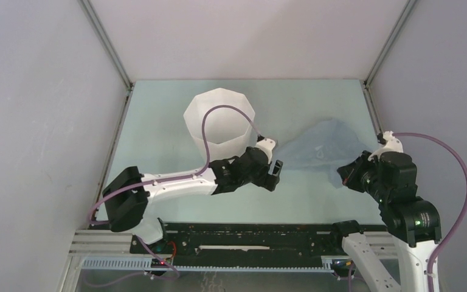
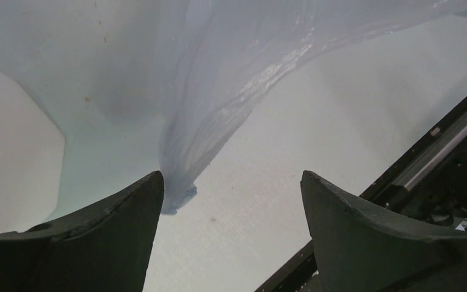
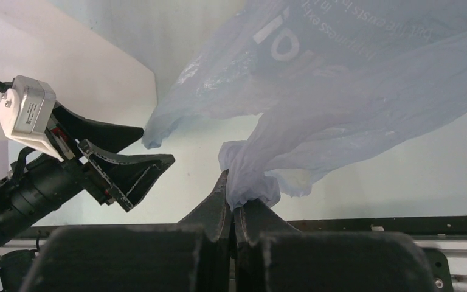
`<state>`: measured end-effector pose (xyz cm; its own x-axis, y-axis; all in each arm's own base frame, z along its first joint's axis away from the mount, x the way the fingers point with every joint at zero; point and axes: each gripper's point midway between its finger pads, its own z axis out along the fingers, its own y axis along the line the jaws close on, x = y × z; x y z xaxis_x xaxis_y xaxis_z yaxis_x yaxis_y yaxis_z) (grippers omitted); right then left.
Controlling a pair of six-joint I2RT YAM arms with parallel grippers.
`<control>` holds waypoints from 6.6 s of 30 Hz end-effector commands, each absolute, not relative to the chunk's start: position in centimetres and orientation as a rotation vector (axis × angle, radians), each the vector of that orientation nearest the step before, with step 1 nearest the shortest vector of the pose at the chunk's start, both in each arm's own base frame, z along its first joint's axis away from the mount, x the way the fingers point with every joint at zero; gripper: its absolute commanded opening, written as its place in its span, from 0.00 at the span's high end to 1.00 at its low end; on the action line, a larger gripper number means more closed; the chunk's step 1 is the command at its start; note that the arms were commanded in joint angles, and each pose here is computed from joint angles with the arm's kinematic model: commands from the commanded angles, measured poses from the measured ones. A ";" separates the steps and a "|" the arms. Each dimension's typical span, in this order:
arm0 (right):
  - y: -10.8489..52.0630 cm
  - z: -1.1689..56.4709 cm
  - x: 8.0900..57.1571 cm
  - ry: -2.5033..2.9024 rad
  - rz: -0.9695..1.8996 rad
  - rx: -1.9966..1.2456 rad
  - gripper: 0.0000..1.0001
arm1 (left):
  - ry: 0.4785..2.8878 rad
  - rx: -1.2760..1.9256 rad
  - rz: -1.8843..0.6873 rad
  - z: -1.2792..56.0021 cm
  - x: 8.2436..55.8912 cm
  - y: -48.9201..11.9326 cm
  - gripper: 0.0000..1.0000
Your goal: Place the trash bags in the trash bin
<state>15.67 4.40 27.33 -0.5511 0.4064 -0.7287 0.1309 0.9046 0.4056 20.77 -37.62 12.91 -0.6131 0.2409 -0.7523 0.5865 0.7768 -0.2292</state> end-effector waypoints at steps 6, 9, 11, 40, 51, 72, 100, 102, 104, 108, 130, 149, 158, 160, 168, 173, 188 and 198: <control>4.1 28.9 15.0 2.135 0.360 0.340 1.00 | 2.096 0.532 -0.617 12.3 23.5 -38.5 0.14; 4.1 29.1 14.8 2.142 0.355 0.331 1.00 | 2.082 0.541 -0.599 12.0 24.2 -38.7 0.13; 4.1 29.3 14.7 2.144 0.354 0.325 1.00 | 2.081 0.554 -0.578 11.6 24.5 -38.9 0.12; 8.2 48.3 13.0 1.498 0.650 -0.012 1.00 | 1.481 0.622 -1.077 51.9 17.7 -37.0 1.00; 14.6 65.2 11.5 1.067 1.183 -0.266 1.00 | 1.075 0.434 -1.073 68.1 14.7 -26.7 1.00; 28.1 64.7 18.2 1.288 1.703 -0.228 1.00 | 1.068 0.132 -0.575 68.8 18.1 -13.6 1.00; 23.7 58.6 25.4 1.565 1.687 -0.073 1.00 | 0.894 0.136 -0.705 74.5 23.1 -20.7 1.00; 23.9 59.8 25.7 1.536 1.691 -0.095 1.00 | 0.903 0.126 -0.709 74.3 23.2 -20.4 1.00; 24.2 59.8 26.5 1.548 1.694 -0.094 1.00 | 0.927 0.127 -0.705 73.5 23.6 -20.5 1.00; 24.2 57.9 26.5 1.610 1.678 -0.077 1.00 | 0.986 0.138 -0.714 71.6 24.4 -21.3 1.00; 20.8 51.7 26.2 1.718 1.586 0.056 1.00 | 1.271 0.262 -0.892 63.2 25.0 -26.0 0.46; 21.9 50.3 25.9 1.752 1.627 0.051 1.00 | 1.614 -0.278 -0.662 50.9 25.1 -10.0 0.01; 22.4 50.3 24.9 1.752 1.633 0.029 1.00 | 1.607 -0.457 -0.929 47.4 34.1 -11.1 0.07; 22.6 50.2 24.6 1.755 1.640 0.023 1.00 | 1.596 -0.425 -0.927 48.1 35.3 -11.3 0.07; 23.0 49.8 24.2 1.764 1.653 -0.001 1.00 | 1.721 -0.415 -1.006 44.8 37.7 -13.4 0.23; 23.3 50.4 24.0 1.748 1.680 -0.029 1.00 | 1.792 -0.361 -1.042 42.5 35.7 -16.0 0.26; 23.6 51.5 24.5 1.701 1.686 -0.059 1.00 | 2.009 -0.477 -0.952 31.8 28.7 -20.8 0.25; 24.0 49.4 25.5 1.766 1.633 -0.049 1.00 | 2.117 -0.235 -0.851 33.8 32.1 -22.2 0.25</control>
